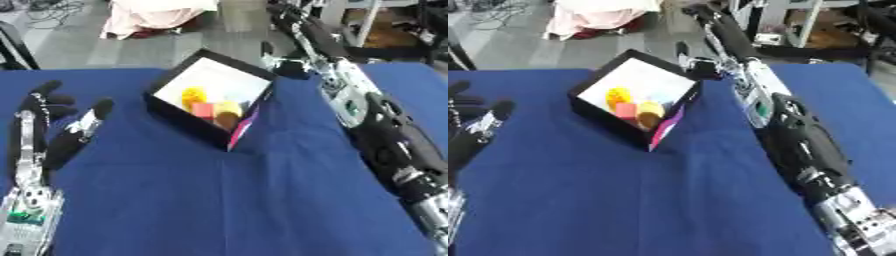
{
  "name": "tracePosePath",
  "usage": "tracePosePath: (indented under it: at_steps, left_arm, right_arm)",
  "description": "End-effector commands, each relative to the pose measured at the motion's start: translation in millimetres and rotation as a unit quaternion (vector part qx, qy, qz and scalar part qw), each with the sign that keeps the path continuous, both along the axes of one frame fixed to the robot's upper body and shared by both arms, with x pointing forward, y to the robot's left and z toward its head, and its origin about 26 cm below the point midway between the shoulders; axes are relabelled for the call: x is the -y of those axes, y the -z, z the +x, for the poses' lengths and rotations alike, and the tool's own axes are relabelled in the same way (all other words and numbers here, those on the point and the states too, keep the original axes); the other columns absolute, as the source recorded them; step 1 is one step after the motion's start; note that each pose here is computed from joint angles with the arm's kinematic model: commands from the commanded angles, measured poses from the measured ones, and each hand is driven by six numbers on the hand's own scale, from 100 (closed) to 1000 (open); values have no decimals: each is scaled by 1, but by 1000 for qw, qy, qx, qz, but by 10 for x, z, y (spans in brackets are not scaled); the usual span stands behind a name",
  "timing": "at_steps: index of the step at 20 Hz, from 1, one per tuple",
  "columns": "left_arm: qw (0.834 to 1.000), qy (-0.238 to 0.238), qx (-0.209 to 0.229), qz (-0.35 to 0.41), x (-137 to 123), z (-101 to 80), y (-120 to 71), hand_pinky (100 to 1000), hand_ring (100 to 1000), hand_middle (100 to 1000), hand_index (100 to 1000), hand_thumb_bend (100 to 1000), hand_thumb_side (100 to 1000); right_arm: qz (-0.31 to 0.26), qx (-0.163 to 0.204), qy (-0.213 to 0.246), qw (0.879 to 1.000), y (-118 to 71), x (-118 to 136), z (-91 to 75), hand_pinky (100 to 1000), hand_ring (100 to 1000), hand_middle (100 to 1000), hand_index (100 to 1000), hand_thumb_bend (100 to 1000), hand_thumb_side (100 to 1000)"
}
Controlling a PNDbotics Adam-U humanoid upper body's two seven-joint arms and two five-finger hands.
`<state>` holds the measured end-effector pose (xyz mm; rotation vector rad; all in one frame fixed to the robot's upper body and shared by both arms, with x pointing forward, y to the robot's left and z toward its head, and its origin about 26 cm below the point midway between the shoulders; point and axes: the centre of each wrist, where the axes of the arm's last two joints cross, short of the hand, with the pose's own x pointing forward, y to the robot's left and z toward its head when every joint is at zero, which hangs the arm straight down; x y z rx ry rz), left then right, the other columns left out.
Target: Pick up objects on the table and place them in the box.
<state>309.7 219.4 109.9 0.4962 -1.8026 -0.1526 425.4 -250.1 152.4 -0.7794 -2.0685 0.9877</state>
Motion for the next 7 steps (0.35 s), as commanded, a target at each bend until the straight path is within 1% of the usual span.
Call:
tracePosePath:
  at_steps: [1, 2, 3, 7]
  left_arm:
    - [1000, -9, 12, 7, -72, -4, -59, 791, 604, 575, 832, 913, 575]
    - [1000, -12, 12, 7, -81, -5, -54, 791, 603, 575, 832, 922, 582]
    - [1000, -14, 12, 7, -91, -6, -51, 790, 602, 573, 831, 921, 581]
    - [1000, -23, 14, 1, -102, -8, -36, 788, 597, 569, 827, 919, 580]
  right_arm:
    - [59, 24, -23, 998, -313, 178, -305, 809, 768, 773, 874, 100, 478]
    - [80, 18, -29, 996, -297, 225, -418, 807, 766, 769, 872, 100, 469]
    - [101, 9, -32, 994, -258, 275, -531, 799, 756, 747, 857, 100, 490]
    - [180, -27, -47, 982, -37, 440, -986, 776, 736, 719, 829, 100, 520]
